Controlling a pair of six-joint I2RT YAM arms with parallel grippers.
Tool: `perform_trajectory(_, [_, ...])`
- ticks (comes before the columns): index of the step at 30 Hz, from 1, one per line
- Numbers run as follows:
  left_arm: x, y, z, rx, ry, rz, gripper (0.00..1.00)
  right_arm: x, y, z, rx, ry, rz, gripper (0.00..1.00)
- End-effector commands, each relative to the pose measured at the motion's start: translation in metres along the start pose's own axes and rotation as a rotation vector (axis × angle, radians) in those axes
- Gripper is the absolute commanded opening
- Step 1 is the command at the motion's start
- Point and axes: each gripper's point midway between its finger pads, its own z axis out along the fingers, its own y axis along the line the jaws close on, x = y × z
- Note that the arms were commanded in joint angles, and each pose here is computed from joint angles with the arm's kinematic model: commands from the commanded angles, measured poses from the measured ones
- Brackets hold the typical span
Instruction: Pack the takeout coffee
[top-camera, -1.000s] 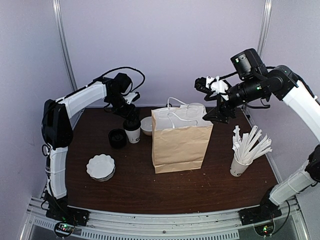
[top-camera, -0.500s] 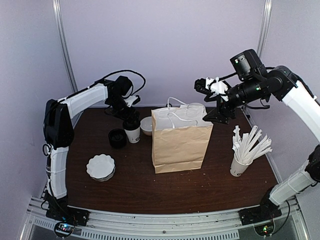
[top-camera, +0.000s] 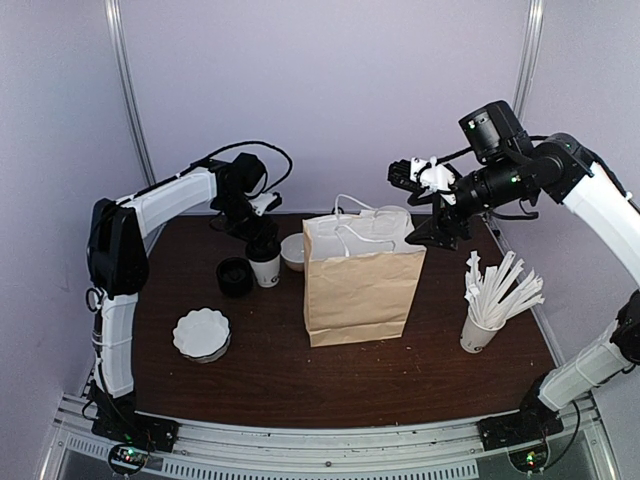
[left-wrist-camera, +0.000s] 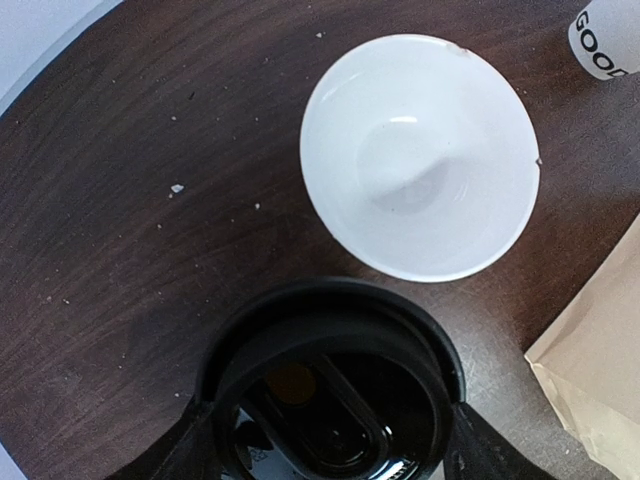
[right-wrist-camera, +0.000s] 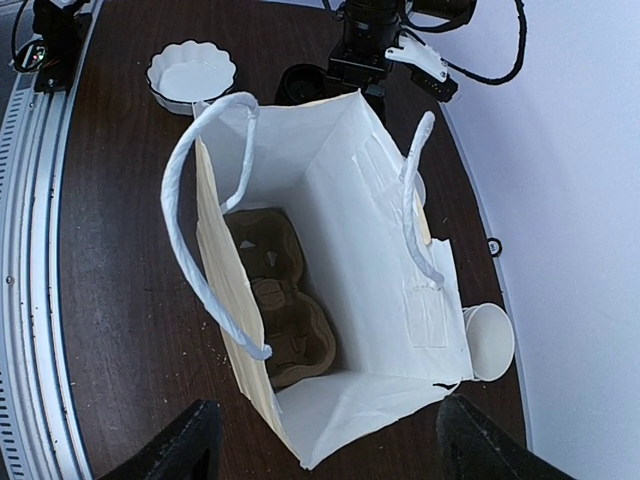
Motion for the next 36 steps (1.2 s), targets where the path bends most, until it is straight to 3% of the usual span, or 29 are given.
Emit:
perform_trajectory(1, [-0.006,-0.011,-0.04,0.017,-0.042,-0.001,0.72,-0.002,-0.002,-0.007,0.022,-0.02,-0.002,0.77])
perform_trajectory(11, [0.014,-0.05,-0.139,0.019,-0.147,0.112,0.72,-0.003,-0.006,-0.008,0.036,-0.018,-0.001,0.77])
perform_trajectory(25, [0.138,-0.194,-0.227,0.252,-0.133,0.444,0.72,0.005,-0.034,-0.033,0.107,-0.037,0.087,0.77])
perform_trajectory(30, [0.166,-0.255,-0.229,0.325,-0.11,0.613,0.72,0.021,-0.044,-0.042,0.144,-0.02,0.133,0.77])
perform_trajectory(36, [0.149,-0.312,-0.194,0.39,-0.133,0.74,0.72,0.044,-0.047,-0.048,0.155,0.006,0.193,0.77])
